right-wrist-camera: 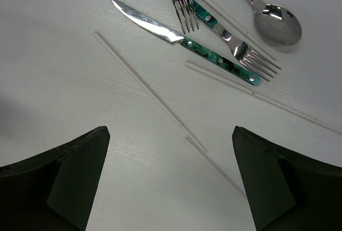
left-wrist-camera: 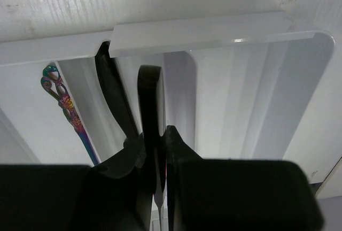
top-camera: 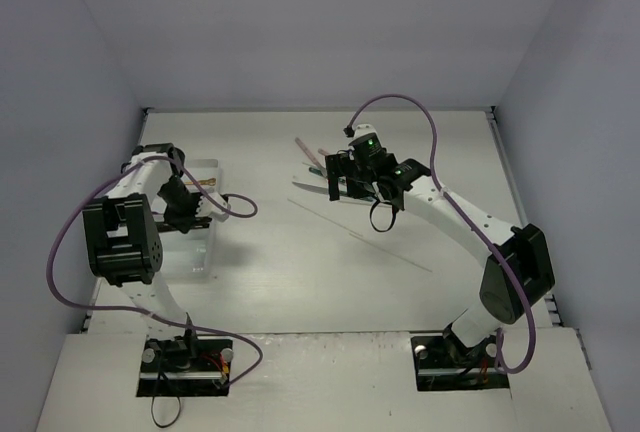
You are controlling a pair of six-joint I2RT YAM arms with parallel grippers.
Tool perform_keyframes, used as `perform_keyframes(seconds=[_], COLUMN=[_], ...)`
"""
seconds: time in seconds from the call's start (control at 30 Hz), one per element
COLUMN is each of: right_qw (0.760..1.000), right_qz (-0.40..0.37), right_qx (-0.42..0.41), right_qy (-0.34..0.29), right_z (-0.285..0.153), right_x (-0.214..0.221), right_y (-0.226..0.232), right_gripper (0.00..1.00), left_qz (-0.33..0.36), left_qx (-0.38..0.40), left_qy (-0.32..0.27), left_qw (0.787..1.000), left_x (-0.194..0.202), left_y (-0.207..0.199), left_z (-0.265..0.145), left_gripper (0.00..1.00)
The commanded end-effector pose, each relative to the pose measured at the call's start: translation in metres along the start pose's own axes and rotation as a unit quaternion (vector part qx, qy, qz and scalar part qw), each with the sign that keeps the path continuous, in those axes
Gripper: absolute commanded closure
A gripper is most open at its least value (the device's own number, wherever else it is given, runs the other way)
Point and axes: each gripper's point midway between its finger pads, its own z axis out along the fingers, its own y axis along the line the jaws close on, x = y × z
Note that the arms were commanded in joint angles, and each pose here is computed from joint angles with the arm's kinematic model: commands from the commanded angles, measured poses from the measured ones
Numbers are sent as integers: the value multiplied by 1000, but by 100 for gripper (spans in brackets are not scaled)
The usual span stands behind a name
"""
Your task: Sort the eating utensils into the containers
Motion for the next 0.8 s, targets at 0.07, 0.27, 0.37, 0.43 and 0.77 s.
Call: perform_keyframes(seconds=[0.07, 0.27, 0.37, 0.43, 0.77], right_qw=[1000, 1000, 999, 999, 988], right_qz=[5, 3, 6, 9, 19], right_qx=[7, 18, 27, 42, 149], right_qy=[-18, -19, -25, -27, -36], right_z=[-3, -1, -1, 1, 34], right_x=[-10, -10, -15, -18, -49], right_y=[-2, -6, -10, -16, -63], right_gripper=[3, 4, 7, 9, 44], left_qz=[-18, -33, -42, -53, -195], left_qx=[-4, -29, -66, -102, -244], left_qy=[14, 2, -16, -27, -197], left_qw=[1000, 999, 997, 993, 929], left_x=[7, 2, -10, -20, -97], left_y=[3, 7, 14, 22, 53], left_z=[-12, -25, -43, -64, -178], left_gripper=[82, 71, 69, 66, 51])
